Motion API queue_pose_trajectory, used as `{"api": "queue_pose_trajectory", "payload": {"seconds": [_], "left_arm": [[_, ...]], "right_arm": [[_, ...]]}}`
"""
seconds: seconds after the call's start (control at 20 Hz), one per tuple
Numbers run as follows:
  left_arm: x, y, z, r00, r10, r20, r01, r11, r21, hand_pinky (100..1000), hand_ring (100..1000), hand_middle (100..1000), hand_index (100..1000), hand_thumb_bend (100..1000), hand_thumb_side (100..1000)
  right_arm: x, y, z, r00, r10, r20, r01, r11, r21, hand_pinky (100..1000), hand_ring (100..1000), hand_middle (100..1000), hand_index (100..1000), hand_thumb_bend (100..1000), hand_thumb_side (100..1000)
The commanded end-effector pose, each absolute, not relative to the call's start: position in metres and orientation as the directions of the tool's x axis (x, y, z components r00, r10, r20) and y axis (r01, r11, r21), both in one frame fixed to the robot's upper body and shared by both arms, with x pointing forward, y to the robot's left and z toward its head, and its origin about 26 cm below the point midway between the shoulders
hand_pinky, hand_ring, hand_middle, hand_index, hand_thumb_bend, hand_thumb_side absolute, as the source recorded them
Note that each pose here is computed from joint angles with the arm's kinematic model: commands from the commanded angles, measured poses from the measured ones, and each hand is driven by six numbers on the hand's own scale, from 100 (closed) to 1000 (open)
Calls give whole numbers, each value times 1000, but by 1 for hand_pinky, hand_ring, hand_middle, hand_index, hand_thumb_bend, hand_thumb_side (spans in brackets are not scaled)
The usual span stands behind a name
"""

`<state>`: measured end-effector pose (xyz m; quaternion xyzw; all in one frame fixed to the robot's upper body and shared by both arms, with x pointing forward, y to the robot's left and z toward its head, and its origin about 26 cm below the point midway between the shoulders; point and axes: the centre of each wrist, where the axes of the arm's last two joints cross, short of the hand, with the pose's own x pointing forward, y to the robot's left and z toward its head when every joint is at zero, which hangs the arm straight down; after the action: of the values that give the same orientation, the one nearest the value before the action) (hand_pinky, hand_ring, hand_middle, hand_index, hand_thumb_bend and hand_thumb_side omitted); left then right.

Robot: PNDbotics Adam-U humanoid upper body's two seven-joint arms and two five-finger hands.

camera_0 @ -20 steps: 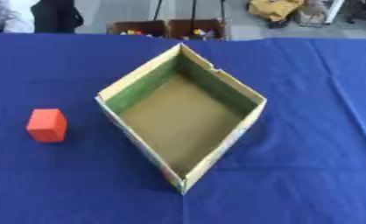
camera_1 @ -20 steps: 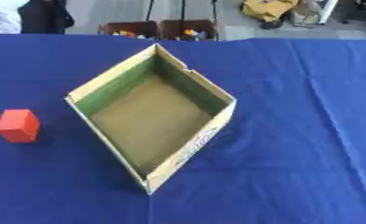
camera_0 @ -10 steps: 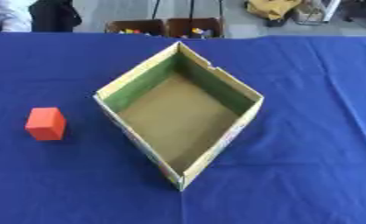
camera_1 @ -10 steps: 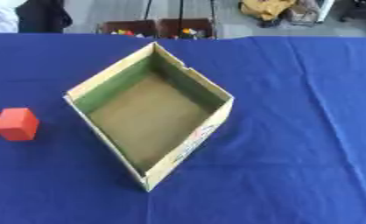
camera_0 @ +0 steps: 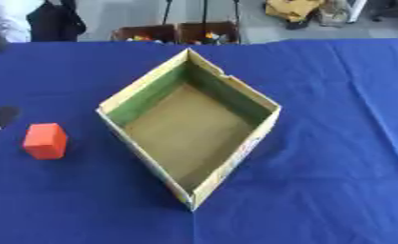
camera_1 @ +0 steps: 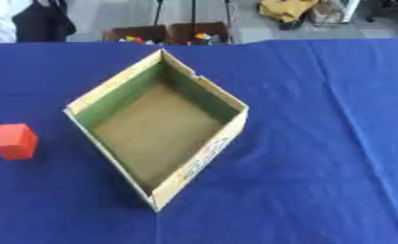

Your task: Pick up objects on the table and place them in the box.

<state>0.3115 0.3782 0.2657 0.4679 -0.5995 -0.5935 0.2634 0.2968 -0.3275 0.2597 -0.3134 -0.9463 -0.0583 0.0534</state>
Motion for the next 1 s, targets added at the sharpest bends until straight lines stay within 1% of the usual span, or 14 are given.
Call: {"api": "queue_pose_trajectory", "payload": {"seconds": [0.05,0.2,0.25,0.3,0.45,0.5,0.65,0.7,0.75,0.8,1.0], "left_arm": [[316,386,271,-393,-860,-325,-197,-266,944,853,950,955,1000,530,842],[322,389,264,-372,-855,-361,-128,-338,932,850,954,956,1000,613,757],[324,391,262,-364,-854,-372,-108,-358,927,850,954,956,1000,618,753],[326,392,261,-354,-853,-383,-88,-377,922,844,949,950,1000,653,721],[332,397,257,-338,-850,-403,-37,-416,909,833,937,938,1000,679,688],[334,397,257,-335,-852,-403,-23,-420,907,821,928,936,1000,681,659],[340,398,256,-341,-860,-381,24,-413,911,804,913,919,1000,663,620],[342,399,255,-341,-864,-370,42,-407,912,788,901,914,1000,642,592],[344,400,256,-339,-869,-360,59,-401,914,785,899,913,1000,638,588],[347,400,255,-339,-875,-346,75,-392,917,773,888,912,1000,607,550],[355,398,259,-337,-899,-280,119,-336,934,749,866,891,1000,544,504]], "right_arm": [[293,-327,271,-807,582,99,589,805,68,766,717,765,790,100,733],[293,-326,271,-810,578,99,585,809,66,766,717,765,789,100,734],[293,-326,271,-811,577,100,584,809,66,766,717,765,788,100,734],[294,-326,271,-812,576,100,583,810,65,766,717,764,787,100,734],[294,-326,271,-812,574,102,581,811,64,766,717,762,786,100,732],[294,-326,270,-812,574,102,581,811,65,766,717,762,786,100,732],[294,-325,270,-814,571,104,579,813,65,767,717,762,786,100,732],[294,-325,270,-815,570,105,577,814,64,767,717,762,786,100,732],[294,-325,270,-816,569,105,576,815,64,767,717,762,786,100,732],[294,-325,270,-816,568,106,576,815,63,767,717,762,785,100,732],[294,-324,270,-817,567,109,575,816,62,767,716,761,781,100,732]]}}
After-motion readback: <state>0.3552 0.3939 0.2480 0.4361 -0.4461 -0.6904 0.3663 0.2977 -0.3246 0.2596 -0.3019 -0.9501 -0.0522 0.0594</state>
